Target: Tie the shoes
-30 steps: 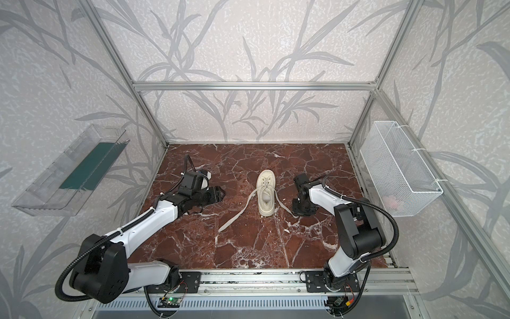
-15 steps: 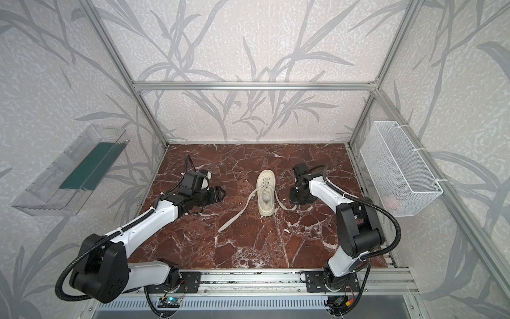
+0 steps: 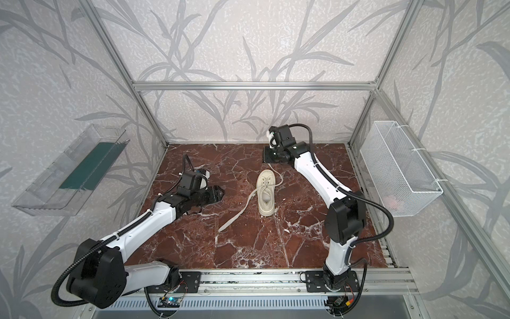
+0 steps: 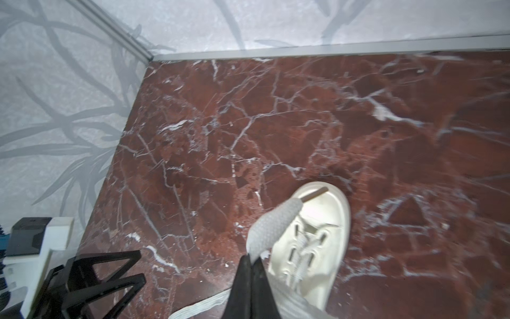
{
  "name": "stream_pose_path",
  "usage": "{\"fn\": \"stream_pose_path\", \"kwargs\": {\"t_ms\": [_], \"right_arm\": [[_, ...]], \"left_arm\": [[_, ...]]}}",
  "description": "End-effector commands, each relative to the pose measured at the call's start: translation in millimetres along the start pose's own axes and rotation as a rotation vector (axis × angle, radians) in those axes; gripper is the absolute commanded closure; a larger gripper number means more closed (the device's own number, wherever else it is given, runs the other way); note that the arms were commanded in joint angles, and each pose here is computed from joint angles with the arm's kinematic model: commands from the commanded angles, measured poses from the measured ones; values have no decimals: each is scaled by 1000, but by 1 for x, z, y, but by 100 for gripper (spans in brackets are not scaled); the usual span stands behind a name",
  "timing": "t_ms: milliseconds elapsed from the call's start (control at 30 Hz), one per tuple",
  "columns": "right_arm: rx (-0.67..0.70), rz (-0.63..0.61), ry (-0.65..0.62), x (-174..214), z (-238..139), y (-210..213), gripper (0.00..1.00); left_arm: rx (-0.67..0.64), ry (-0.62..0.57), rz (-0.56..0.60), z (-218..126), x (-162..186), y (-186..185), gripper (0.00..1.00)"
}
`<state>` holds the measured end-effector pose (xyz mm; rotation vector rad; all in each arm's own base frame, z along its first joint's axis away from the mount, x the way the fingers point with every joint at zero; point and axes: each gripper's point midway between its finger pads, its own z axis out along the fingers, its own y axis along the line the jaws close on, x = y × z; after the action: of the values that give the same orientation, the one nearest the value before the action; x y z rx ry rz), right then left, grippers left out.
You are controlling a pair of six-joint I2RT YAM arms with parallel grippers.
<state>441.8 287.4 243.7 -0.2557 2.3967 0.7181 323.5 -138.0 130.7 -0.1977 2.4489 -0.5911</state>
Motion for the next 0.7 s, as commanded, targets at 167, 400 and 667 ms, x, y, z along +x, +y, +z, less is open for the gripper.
{"fn": "stream_pose_path", "kwargs": {"t_ms": [167,400,667], "right_arm": [[-163,19,186,40,80,74,100],[-189,47,333,69,132,94,100],[-190,95,413,94,159,92,100]], "left_arm": [[-46,-3,-3,-13,12,16,32],[-71,35,-7,-17,35,30,32],[-72,118,4,-11,64,33,33]]}}
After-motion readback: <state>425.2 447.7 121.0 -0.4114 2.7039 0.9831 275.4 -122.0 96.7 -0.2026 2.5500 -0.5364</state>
